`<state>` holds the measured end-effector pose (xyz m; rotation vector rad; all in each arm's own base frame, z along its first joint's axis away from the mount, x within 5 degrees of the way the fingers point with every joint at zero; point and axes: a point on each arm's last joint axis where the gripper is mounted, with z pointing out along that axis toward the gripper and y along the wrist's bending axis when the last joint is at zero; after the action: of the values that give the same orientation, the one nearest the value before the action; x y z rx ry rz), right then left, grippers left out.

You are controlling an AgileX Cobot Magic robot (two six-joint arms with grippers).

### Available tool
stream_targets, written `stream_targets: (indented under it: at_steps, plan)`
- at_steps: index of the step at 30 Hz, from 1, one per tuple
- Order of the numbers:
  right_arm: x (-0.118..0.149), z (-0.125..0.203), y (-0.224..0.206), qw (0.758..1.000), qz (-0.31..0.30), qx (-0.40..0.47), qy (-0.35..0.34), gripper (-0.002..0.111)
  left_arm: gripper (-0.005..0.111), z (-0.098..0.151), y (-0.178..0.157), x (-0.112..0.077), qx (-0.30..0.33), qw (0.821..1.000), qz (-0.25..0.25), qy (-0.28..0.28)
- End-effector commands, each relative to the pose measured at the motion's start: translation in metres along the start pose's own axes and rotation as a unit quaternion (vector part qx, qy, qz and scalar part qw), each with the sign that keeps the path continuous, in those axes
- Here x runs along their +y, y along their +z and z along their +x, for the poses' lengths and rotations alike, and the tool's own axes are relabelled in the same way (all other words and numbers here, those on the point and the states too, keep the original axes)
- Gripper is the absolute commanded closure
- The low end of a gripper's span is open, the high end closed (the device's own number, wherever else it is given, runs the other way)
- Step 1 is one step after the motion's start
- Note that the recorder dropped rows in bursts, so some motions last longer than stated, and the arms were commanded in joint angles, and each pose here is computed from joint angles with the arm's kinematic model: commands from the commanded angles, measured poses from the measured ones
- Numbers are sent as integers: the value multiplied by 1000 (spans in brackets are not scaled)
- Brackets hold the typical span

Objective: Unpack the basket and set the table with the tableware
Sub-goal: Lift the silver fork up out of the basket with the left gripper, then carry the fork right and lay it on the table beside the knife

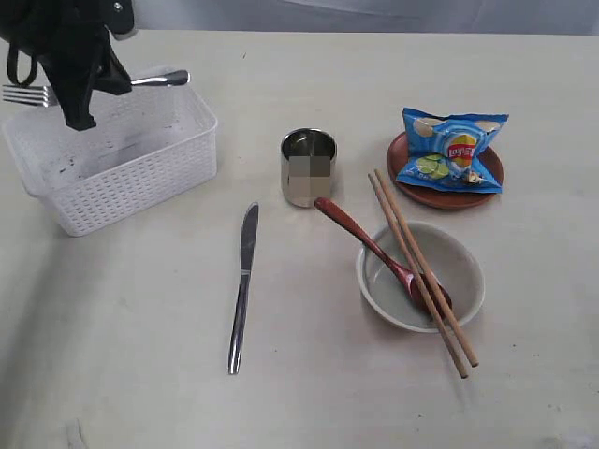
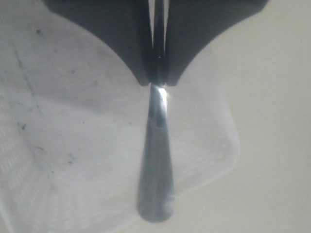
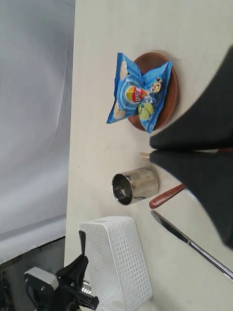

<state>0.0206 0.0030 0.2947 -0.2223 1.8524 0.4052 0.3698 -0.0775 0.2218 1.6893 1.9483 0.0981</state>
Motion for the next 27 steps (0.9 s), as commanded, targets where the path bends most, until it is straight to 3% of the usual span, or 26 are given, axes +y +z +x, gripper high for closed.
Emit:
stream_targets:
  at_steps: [1, 4, 9, 15, 20, 24, 27]
  plan:
    - [0, 0, 0, 1000, -1, 0, -1, 108, 107, -10, -34, 2, -13, 999, -26, 33]
    - [0, 0, 0, 1000, -1, 0, -1, 108, 107, -14, -52, -2, -19, 995, -22, 91]
    - [0, 0, 0, 1000, -1, 0, -1, 108, 107, -24, -78, -19, -37, 984, 27, 172]
    - [0, 0, 0, 1000, -1, 0, -1, 108, 107, -48, -100, -35, -63, 968, 29, 240]
    - [0, 0, 0, 1000, -1, 0, -1, 108, 107, -62, -99, -59, -71, 946, 107, 298]
    - [0, 0, 0, 1000, 0, 1, -5, 108, 107, -74, -87, -81, -75, 928, 96, 351]
    - [0, 1, 0, 1000, 0, 5, -5, 108, 107, -79, -75, -108, -82, 909, 131, 388]
